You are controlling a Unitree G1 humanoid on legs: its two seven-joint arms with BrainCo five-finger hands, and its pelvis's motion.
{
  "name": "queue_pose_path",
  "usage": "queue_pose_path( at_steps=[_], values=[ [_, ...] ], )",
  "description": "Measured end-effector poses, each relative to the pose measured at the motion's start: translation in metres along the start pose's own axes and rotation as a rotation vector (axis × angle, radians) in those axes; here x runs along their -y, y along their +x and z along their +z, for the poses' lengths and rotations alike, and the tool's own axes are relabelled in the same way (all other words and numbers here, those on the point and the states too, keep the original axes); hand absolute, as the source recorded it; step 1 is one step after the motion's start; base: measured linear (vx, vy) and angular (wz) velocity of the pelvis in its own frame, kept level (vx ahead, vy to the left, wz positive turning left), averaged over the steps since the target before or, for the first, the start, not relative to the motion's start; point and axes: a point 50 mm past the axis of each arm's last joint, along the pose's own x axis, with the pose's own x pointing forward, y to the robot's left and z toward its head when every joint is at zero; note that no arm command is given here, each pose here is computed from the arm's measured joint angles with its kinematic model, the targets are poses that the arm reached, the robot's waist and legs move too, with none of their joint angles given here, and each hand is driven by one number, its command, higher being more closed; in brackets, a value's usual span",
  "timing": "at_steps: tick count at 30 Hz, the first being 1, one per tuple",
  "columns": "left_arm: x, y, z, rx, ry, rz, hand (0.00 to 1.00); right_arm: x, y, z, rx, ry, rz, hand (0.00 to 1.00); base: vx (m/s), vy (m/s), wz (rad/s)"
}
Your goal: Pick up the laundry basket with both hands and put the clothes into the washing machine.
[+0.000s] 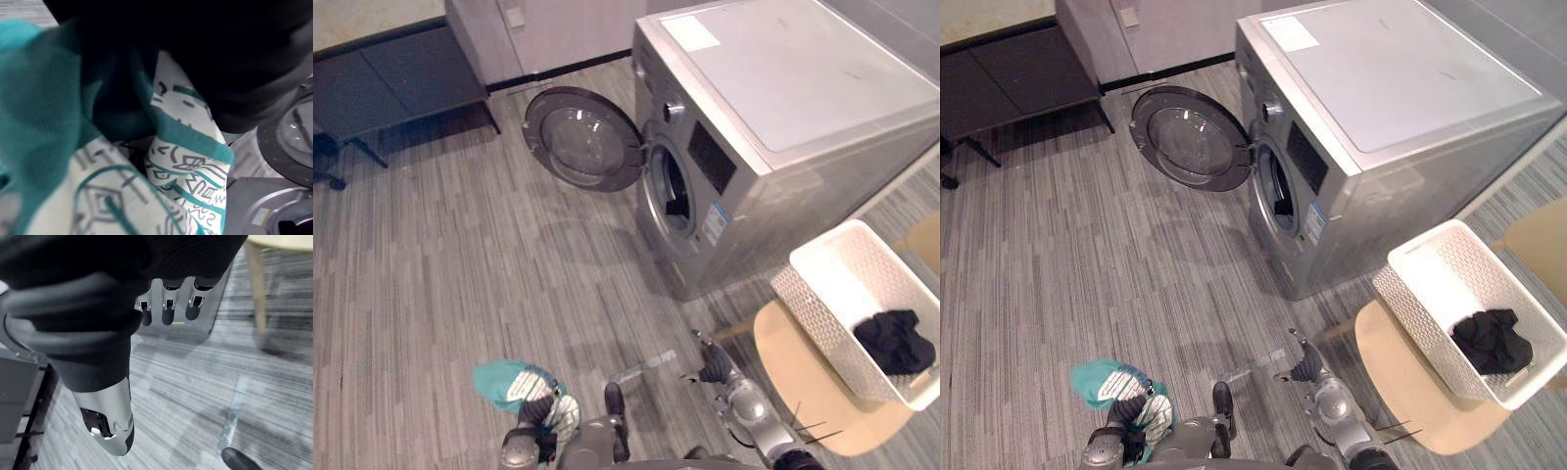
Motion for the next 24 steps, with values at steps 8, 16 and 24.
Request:
queue_pose_path(
  at_steps=[8,16,24],
  values=[
    [0.004,0.009,0.019,0.048,0.043,-0.016,1.0,-0.006,-0.002,0.0,-0.007,-0.031,0.022,0.0,0.26,0.165,0.89],
    [0.019,0.011,0.033,0.1,0.064,-0.067,1.0,0.003,-0.002,0.002,0.01,-0.015,-0.004,0.0,0.45,-0.078,0.94],
    [0.037,0.012,0.055,0.185,0.058,-0.11,1.0,0.015,-0.001,0.003,0.016,0.001,-0.06,0.0,0.53,-0.066,-0.61]
  ],
)
